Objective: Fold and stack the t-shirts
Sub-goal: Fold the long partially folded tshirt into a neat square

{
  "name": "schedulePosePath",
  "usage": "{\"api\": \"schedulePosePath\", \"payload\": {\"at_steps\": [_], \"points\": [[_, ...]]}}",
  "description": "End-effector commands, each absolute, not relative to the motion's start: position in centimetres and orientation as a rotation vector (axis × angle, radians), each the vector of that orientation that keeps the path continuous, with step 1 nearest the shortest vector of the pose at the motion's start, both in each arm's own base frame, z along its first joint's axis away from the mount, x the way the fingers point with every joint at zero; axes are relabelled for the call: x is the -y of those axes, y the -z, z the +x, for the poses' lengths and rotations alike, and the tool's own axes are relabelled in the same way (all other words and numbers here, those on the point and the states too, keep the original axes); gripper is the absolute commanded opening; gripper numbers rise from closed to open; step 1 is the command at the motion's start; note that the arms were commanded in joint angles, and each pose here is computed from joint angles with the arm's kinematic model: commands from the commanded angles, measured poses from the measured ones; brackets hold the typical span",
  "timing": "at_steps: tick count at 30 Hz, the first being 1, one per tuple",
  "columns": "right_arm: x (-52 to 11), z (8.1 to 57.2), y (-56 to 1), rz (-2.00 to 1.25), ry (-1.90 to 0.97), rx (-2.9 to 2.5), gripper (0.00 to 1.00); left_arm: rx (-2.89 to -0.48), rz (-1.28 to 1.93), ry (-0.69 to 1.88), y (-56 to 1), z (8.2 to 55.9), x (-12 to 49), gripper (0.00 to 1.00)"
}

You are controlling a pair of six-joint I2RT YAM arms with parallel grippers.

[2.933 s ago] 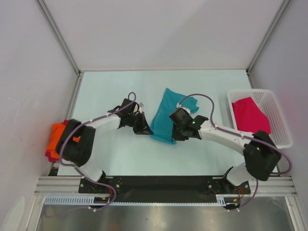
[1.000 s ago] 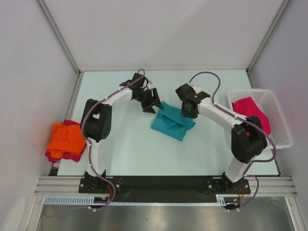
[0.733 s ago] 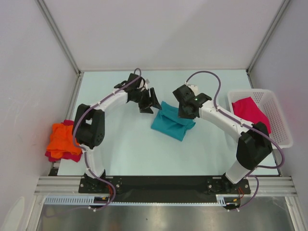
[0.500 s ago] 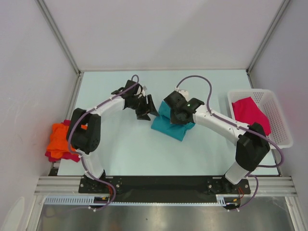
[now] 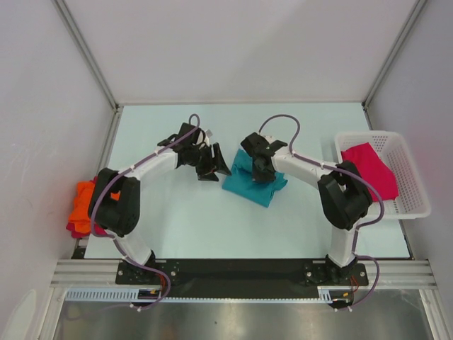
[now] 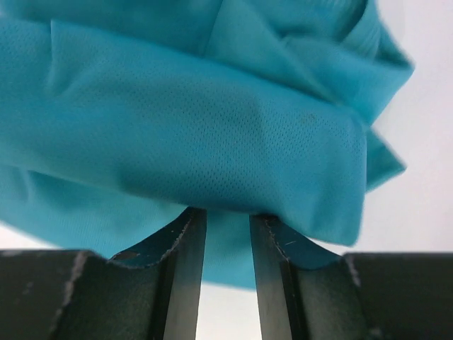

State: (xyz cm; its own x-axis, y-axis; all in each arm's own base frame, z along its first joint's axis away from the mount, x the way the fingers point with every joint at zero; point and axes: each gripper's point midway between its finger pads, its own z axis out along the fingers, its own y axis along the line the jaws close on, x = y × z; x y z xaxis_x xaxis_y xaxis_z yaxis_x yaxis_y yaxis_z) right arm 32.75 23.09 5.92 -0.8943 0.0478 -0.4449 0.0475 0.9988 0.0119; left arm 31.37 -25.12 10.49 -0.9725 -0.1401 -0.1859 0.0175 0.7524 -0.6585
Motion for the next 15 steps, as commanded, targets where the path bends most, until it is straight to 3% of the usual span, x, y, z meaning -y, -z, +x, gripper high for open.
{"api": "schedulePosePath", "payload": {"at_steps": [1,8,15], "points": [[-23.4,37.6,-8.3,0.061,0.004,-2.564,0.36,-2.659,-0.07,1.041,-12.1,31.7,25.1,0.66],[-22.2,42.1,-9.2,0.07,0.068,-2.519,0.35,-2.666,-0.073,1.034,-11.7,31.5,24.9,0.66],[-20.7,43.2,-9.3,0.076,0.13,-2.515,0.35,-2.678,-0.078,1.024,-11.0,31.4,24.8,0.66]]}}
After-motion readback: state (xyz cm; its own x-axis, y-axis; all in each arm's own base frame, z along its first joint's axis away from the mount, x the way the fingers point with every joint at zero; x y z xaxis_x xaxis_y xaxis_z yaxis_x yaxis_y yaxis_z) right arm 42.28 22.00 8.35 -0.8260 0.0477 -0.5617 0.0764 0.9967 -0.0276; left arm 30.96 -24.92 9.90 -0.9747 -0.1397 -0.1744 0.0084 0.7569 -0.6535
